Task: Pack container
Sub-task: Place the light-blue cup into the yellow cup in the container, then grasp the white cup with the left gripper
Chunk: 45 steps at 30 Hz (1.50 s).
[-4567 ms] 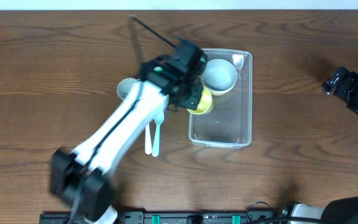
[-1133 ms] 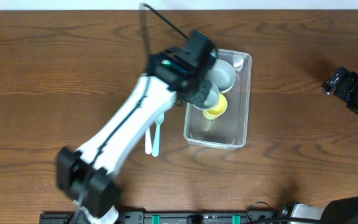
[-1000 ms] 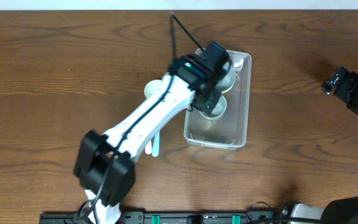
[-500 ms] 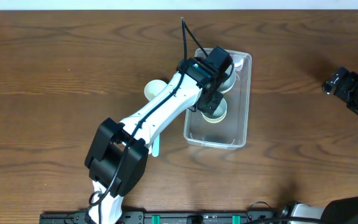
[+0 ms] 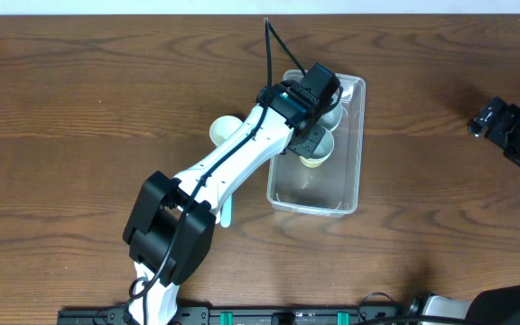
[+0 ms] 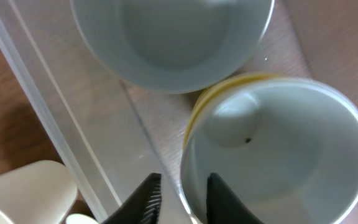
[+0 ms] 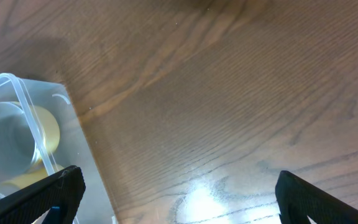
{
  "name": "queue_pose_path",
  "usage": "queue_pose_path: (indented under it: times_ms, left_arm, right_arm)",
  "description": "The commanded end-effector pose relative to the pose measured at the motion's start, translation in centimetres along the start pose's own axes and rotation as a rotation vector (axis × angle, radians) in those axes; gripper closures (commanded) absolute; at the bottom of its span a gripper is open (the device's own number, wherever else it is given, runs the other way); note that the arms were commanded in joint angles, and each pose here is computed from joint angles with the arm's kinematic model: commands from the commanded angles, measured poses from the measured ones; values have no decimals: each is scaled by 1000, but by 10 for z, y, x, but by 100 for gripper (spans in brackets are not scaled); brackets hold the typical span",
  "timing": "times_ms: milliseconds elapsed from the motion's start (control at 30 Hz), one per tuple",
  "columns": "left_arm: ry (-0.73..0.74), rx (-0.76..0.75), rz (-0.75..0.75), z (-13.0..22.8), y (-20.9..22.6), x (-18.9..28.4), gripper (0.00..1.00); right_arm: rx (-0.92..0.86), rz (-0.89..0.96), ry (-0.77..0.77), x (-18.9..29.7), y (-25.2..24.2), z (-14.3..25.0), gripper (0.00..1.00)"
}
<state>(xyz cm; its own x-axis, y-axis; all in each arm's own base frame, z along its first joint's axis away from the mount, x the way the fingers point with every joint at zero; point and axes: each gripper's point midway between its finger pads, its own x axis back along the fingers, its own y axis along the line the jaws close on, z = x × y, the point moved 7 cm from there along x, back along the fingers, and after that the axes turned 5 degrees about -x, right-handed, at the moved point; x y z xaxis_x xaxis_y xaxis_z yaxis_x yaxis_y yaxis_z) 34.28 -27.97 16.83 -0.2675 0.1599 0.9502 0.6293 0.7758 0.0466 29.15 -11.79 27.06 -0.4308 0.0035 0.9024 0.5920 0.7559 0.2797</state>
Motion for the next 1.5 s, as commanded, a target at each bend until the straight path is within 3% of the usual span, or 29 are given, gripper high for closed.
queue_pose_path:
  times_ms: [0,200,400,600,900,1100,1333,1467]
  left_arm:
    - [-10,-2,-28,-3,5,4,61]
    - [-46,24,-104,-10,21,56,35]
    - [-182,113,-168,-6,59,153,30]
    - [-209,337,-233,26,126,190,25]
    - [69,577,-61,66,185,91,26]
    - [234,588,-8,73,187,26,32]
    - [339,593,37,81,183,-16,35]
    - [361,594,42,83,183,-28,51]
  right_arm:
    - [8,6,2,-1,-2,-1,1]
    - [8,6,2,-1,-2,-1,1]
    - [8,5,2,-1,-2,-1,1]
    - [8,6,2,-1,-2,-1,1]
    - [8,6,2,-1,-2,-1,1]
    - [8,6,2,-1,-2,-1,1]
    - [8,6,2,-1,-2,-1,1]
    - [8,6,2,-1,-2,-1,1]
